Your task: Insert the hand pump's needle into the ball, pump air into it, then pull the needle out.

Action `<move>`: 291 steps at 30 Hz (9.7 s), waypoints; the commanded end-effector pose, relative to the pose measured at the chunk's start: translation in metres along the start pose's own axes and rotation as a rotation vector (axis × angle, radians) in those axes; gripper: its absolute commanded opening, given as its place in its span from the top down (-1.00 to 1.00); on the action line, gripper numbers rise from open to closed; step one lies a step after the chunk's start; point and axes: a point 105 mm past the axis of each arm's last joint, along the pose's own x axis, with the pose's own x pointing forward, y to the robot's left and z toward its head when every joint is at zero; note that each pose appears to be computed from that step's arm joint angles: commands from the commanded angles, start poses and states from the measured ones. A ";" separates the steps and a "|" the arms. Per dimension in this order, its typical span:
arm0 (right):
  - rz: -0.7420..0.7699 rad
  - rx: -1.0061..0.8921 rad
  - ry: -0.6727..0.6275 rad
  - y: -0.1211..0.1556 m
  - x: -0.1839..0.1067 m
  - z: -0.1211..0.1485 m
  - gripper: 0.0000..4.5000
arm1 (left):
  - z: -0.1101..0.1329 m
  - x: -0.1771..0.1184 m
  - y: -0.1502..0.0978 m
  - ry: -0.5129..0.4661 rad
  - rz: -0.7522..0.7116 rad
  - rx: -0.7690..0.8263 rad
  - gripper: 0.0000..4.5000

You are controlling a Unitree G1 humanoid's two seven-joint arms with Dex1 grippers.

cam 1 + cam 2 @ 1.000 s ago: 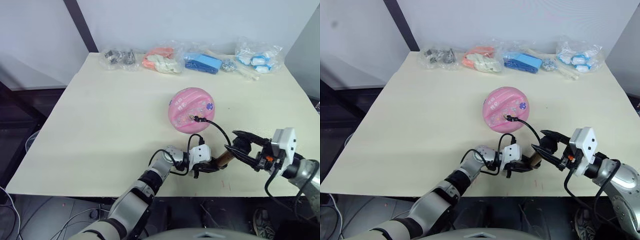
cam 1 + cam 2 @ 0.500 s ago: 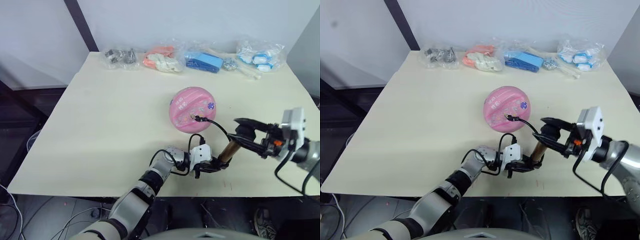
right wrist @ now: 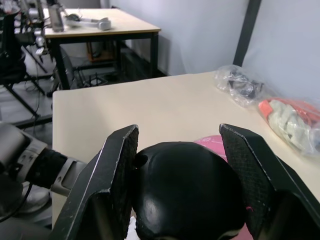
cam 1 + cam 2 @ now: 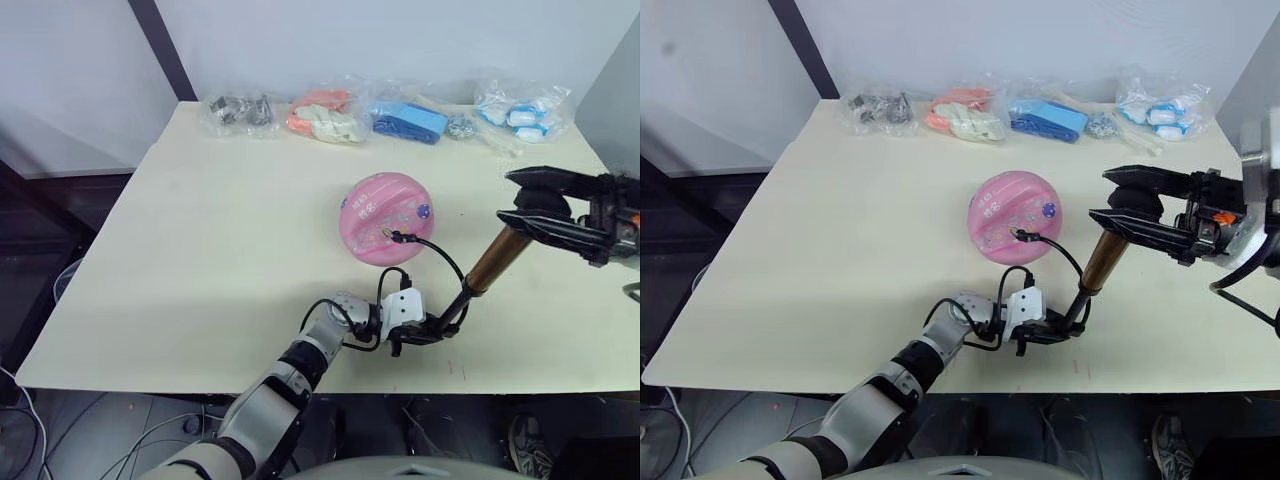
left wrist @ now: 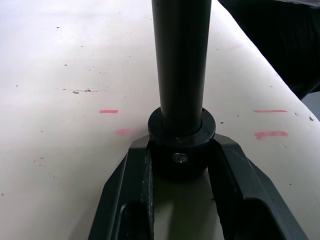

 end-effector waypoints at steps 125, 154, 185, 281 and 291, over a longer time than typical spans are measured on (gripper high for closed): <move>-0.066 -0.024 -0.073 0.027 -0.017 0.002 0.04 | -0.029 0.001 -0.018 0.081 -0.023 -0.068 0.54; -0.110 0.132 0.081 0.054 0.012 -0.143 0.04 | -0.028 0.002 -0.019 0.072 -0.023 -0.068 0.54; -0.098 -0.080 -0.081 0.022 -0.009 -0.003 0.04 | -0.027 0.002 -0.020 0.072 -0.042 -0.063 0.54; -0.126 0.066 -0.077 0.034 0.000 -0.052 0.04 | -0.028 0.002 -0.019 0.077 -0.041 -0.067 0.54; -0.149 0.152 0.021 0.048 0.005 -0.122 0.04 | -0.028 0.002 -0.018 0.076 -0.033 -0.064 0.54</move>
